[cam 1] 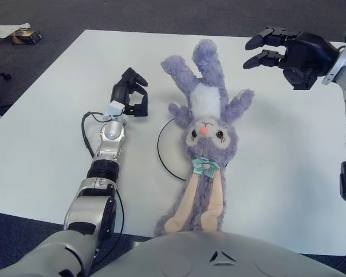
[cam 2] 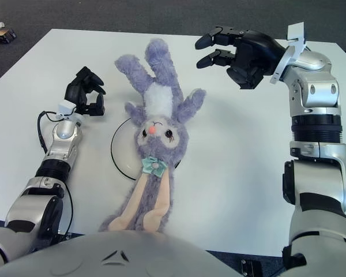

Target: Put the doll into the plate.

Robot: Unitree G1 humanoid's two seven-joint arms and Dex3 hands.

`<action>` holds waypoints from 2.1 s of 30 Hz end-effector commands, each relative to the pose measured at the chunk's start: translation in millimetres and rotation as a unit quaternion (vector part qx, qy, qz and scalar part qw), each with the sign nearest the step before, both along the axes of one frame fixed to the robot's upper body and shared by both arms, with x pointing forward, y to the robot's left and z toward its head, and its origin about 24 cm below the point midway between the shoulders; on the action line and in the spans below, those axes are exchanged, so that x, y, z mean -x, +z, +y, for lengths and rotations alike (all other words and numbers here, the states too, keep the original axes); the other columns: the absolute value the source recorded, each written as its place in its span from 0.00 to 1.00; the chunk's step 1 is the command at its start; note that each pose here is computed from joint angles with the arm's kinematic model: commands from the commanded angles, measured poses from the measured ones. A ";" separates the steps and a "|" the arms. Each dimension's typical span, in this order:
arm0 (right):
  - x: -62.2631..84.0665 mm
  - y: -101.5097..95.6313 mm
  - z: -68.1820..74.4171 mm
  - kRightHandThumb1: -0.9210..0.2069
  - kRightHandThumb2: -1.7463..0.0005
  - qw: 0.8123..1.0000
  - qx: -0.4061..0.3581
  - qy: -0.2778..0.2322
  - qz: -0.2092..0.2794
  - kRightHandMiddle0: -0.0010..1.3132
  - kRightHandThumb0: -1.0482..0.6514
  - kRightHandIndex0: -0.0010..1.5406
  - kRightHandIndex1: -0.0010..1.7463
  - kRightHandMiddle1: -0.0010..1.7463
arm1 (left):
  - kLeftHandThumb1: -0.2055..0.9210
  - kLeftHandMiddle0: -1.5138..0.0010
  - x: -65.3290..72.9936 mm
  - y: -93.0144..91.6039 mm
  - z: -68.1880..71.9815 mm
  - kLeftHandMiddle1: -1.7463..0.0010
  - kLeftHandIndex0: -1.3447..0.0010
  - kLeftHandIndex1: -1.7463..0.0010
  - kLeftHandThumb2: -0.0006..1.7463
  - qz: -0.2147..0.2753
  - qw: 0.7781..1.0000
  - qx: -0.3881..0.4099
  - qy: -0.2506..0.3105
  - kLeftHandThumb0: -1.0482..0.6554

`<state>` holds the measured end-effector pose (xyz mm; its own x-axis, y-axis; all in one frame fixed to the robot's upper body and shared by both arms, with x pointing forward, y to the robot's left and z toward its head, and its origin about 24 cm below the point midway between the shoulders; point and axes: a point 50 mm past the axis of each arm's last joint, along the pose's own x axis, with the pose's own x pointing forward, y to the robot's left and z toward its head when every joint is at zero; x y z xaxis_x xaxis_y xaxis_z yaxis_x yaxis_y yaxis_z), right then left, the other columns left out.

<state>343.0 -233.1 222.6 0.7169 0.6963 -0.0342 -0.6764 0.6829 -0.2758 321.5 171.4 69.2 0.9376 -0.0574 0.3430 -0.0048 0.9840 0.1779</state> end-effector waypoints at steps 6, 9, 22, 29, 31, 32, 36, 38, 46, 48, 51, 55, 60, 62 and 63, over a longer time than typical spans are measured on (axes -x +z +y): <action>-4.5 -20.3 -9.3 0.53 0.27 0.996 -0.040 -0.084 0.014 0.04 0.51 0.20 0.72 0.81 | 0.37 0.62 20.8 -42.2 -0.2 0.00 0.58 0.00 0.83 0.078 0.997 0.008 0.015 0.61; -4.5 -25.7 -11.8 0.50 0.28 0.993 -0.038 -0.114 0.010 0.06 0.49 0.21 0.73 0.82 | 0.37 0.62 20.7 -42.0 0.4 0.00 0.58 0.00 0.83 0.079 0.997 -0.010 0.019 0.61; -8.2 -77.8 -26.3 0.02 0.72 0.975 -0.038 -0.213 0.039 0.19 0.41 0.23 0.75 0.97 | 0.39 0.63 21.3 -43.5 2.6 0.00 0.59 0.00 0.81 0.088 0.996 -0.005 0.010 0.61; -10.0 -115.5 -32.6 0.04 0.69 0.961 -0.032 -0.268 0.060 0.19 0.41 0.25 0.77 0.98 | 0.40 0.63 20.8 -44.4 3.3 0.00 0.60 0.00 0.81 0.088 0.996 0.000 0.008 0.61; -8.3 -128.3 -31.6 0.06 0.67 0.955 -0.034 -0.287 0.071 0.20 0.41 0.26 0.78 0.98 | 0.40 0.64 20.3 -44.2 3.4 0.00 0.60 0.00 0.80 0.089 0.996 -0.004 0.008 0.61; -8.0 -132.1 -31.0 0.11 0.62 0.953 -0.036 -0.293 0.075 0.19 0.48 0.27 0.81 0.99 | 0.40 0.64 20.1 -44.2 3.5 0.00 0.60 0.00 0.80 0.089 0.996 -0.005 0.008 0.61; -7.5 -140.5 -28.2 0.20 0.55 0.948 -0.039 -0.305 0.081 0.18 0.59 0.29 0.86 1.00 | 0.40 0.64 19.8 -44.2 3.5 0.00 0.60 0.00 0.80 0.089 0.996 -0.005 0.008 0.61; -6.5 -149.5 -25.1 0.25 0.51 0.942 -0.048 -0.319 0.092 0.20 0.60 0.30 0.86 1.00 | 0.40 0.64 20.0 -44.4 3.4 0.00 0.60 0.00 0.80 0.089 0.996 0.003 0.006 0.61; -4.8 -168.0 -19.7 0.35 0.43 0.925 -0.074 -0.356 0.114 0.24 0.61 0.34 0.87 1.00 | 0.40 0.63 20.3 -44.6 3.7 0.00 0.60 0.00 0.81 0.085 0.996 0.013 0.007 0.61; -3.2 -173.5 -19.7 0.36 0.42 0.918 -0.089 -0.367 0.120 0.25 0.61 0.34 0.88 1.00 | 0.40 0.63 20.3 -44.5 3.6 0.00 0.60 0.00 0.81 0.084 0.996 0.012 0.010 0.61; -0.8 -181.4 -20.2 0.39 0.40 0.904 -0.128 -0.384 0.138 0.26 0.61 0.35 0.88 1.00 | 0.39 0.63 20.4 -44.2 3.1 0.00 0.59 0.00 0.81 0.082 0.997 0.010 0.011 0.61; -0.5 -185.0 -21.3 0.41 0.38 0.891 -0.156 -0.398 0.153 0.28 0.61 0.36 0.87 1.00 | 0.38 0.62 20.7 -44.0 2.6 0.00 0.59 0.00 0.82 0.082 0.997 0.012 0.010 0.61; 0.2 -190.2 -22.9 0.46 0.35 0.871 -0.187 -0.416 0.181 0.34 0.61 0.39 0.84 1.00 | 0.38 0.62 21.2 -44.3 1.7 0.00 0.59 0.00 0.82 0.084 0.996 0.025 0.005 0.61; 0.8 -191.9 -21.6 0.48 0.34 0.868 -0.193 -0.418 0.187 0.36 0.61 0.39 0.84 1.00 | 0.38 0.63 21.2 -44.6 1.6 0.00 0.59 0.00 0.82 0.086 0.996 0.030 0.003 0.61; 1.8 -193.8 -20.4 0.49 0.33 0.866 -0.196 -0.419 0.189 0.37 0.61 0.40 0.84 1.00 | 0.39 0.63 21.3 -44.8 1.6 0.00 0.59 0.00 0.82 0.087 0.996 0.033 0.001 0.61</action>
<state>354.2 -261.8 65.0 0.9937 -0.0535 -0.0986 0.0697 0.9831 0.1690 321.2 175.4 66.1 0.9445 -0.0502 0.3246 0.0003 0.9884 0.1520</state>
